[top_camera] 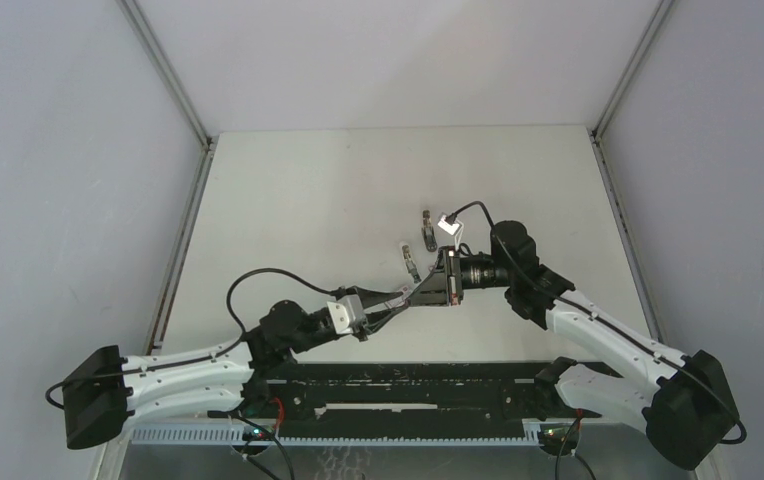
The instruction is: Load the staples into the stapler
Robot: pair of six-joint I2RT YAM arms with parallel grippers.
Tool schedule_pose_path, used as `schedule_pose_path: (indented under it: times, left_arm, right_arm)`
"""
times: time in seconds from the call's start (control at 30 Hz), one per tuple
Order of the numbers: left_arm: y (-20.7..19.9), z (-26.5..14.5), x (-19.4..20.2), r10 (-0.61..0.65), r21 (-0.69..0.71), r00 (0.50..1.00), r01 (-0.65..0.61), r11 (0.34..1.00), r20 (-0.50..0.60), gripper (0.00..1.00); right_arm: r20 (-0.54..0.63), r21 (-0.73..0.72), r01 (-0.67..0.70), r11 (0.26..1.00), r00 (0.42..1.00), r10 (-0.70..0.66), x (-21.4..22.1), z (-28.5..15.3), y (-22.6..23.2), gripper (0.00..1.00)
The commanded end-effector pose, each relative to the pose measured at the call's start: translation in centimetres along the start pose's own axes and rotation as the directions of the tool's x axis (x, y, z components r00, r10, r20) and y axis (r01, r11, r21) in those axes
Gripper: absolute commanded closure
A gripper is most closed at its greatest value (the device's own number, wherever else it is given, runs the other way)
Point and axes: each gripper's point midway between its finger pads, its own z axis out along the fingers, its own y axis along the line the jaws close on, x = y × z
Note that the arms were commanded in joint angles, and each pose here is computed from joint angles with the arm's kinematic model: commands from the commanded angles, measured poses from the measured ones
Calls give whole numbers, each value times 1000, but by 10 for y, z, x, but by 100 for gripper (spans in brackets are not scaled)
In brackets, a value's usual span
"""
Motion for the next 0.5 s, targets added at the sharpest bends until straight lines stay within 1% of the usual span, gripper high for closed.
schedule_pose_path:
  times: [0.0, 0.2, 0.47]
  left_arm:
    - [5, 13, -50, 39, -2, 991, -39, 999, 126, 69]
    - [5, 13, -51, 38, -1, 991, -38, 999, 128, 77]
    - [7, 13, -48, 35, -14, 992, -34, 999, 120, 83]
  right_arm:
    - [-1, -37, 36, 999, 999, -36, -2, 2, 8, 87]
    - [-6, -37, 35, 999, 999, -35, -1, 3, 7, 87]
    - [-9, -29, 35, 999, 999, -35, -1, 4, 4, 86]
